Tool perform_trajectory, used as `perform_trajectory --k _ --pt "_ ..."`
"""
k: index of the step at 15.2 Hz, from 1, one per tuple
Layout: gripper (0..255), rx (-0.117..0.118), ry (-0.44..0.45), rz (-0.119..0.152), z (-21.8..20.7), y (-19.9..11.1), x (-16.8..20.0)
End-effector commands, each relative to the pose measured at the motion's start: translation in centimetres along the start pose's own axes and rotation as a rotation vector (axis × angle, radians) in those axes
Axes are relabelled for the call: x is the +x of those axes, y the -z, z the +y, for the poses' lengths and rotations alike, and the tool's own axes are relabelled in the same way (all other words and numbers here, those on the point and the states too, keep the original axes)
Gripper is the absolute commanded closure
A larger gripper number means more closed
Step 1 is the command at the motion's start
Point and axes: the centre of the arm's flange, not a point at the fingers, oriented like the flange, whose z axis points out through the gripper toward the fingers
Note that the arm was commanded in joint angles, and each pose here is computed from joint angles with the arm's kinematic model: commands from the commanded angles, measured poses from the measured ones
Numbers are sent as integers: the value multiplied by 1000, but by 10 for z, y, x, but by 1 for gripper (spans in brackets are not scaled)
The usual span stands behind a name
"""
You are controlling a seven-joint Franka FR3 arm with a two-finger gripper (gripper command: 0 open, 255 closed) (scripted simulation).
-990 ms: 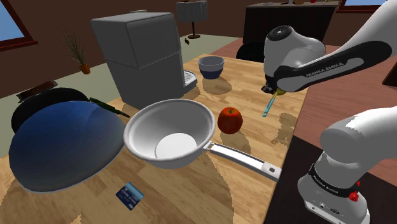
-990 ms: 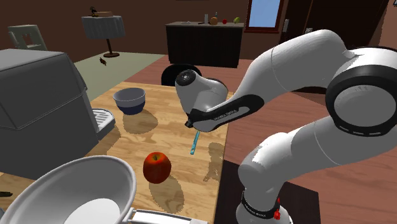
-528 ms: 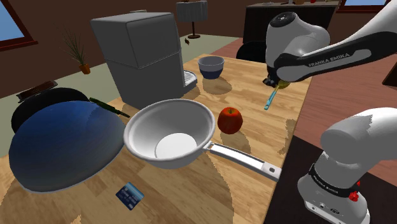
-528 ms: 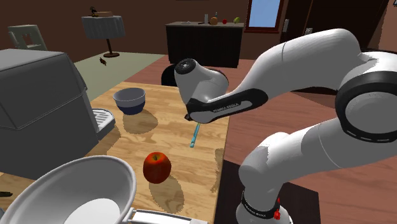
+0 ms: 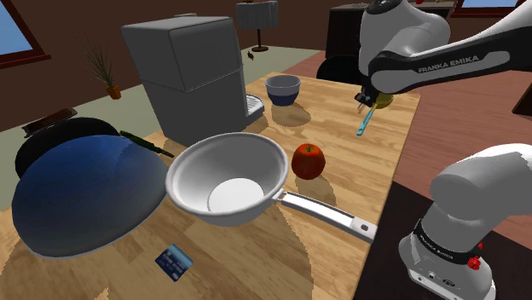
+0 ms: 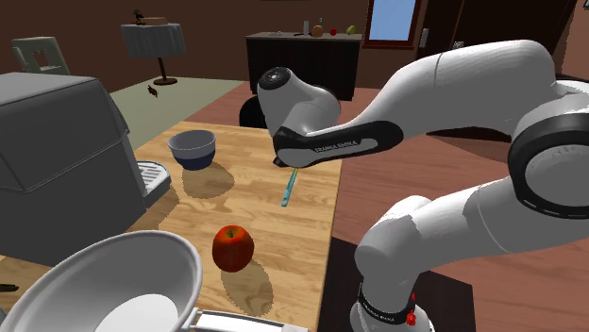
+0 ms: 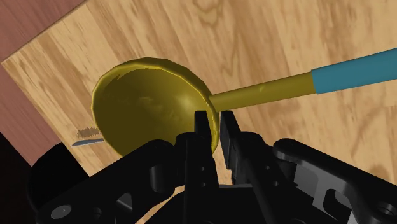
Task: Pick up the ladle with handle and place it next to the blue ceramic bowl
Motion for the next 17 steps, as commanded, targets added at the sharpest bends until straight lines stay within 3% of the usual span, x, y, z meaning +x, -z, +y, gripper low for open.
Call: perform_trajectory --k 1,9,17 --pt "255 0 0 0 5 10 3" --pt "255 0 0 0 22 44 11" --pt "255 0 0 0 -35 52 99"
